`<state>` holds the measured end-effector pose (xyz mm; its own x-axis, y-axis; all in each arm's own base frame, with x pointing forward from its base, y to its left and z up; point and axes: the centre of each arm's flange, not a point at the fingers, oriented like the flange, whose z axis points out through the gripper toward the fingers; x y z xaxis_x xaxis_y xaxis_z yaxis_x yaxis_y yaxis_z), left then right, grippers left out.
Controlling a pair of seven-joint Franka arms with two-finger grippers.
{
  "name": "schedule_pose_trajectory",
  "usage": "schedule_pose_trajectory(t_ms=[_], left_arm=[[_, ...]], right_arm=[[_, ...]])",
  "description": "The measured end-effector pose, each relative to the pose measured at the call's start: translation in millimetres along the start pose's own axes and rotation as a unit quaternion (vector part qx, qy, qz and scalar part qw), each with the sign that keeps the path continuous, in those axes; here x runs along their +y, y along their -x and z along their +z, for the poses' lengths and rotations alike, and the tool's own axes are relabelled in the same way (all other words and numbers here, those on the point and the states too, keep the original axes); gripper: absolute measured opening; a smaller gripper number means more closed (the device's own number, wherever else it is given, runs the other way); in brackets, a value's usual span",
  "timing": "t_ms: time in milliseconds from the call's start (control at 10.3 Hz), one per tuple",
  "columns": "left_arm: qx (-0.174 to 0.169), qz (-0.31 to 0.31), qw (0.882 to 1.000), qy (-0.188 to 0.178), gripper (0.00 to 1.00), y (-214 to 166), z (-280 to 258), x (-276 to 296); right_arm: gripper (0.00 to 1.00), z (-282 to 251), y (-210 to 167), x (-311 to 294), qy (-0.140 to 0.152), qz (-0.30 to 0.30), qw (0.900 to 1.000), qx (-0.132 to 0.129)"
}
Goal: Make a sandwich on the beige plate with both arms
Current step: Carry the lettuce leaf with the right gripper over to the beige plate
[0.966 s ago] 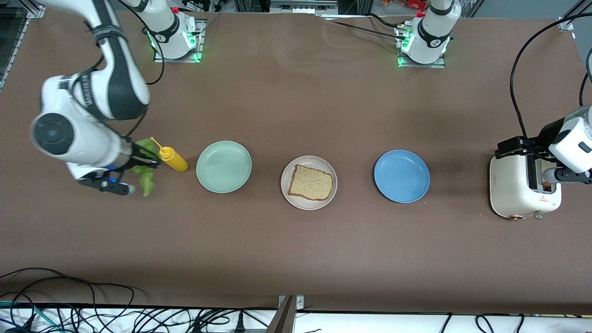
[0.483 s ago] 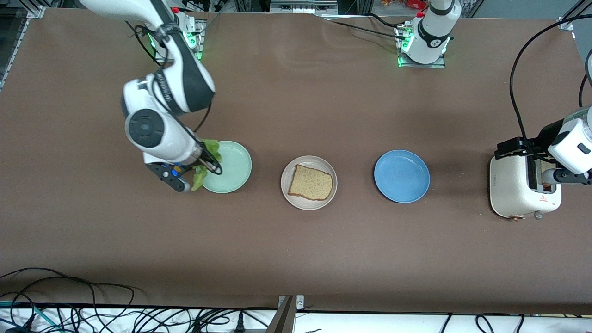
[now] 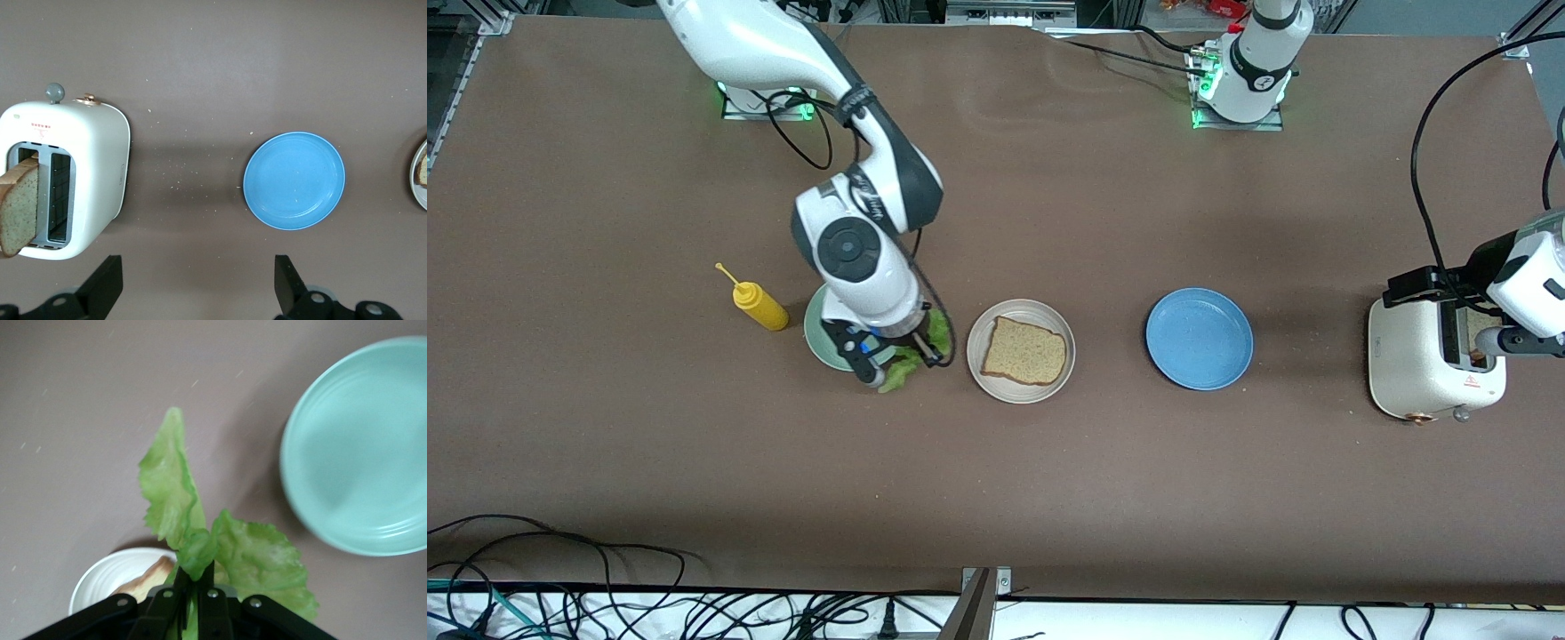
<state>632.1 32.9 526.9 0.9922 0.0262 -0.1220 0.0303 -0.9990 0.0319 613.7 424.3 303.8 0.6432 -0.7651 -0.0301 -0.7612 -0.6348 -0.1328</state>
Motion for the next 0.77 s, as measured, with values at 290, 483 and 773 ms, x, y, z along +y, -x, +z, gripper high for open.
schedule_pose_trajectory(t_ms=[290,483,773], left_arm=[[-0.001,-0.002,1.000,0.000,1.00,0,1,-2],[-0.001,-0.002,1.000,0.000,1.00,0,1,-2],[-0.001,-0.002,1.000,0.000,1.00,0,1,-3]], right_arm=[[0.08,41,62,-12,-0.058,0.038,0.998,-0.001],[0.08,56,76,-16,-0.091,0.056,0.994,-0.004],[0.09,75,93,-13,-0.092,0.061,0.994,-0.007]])
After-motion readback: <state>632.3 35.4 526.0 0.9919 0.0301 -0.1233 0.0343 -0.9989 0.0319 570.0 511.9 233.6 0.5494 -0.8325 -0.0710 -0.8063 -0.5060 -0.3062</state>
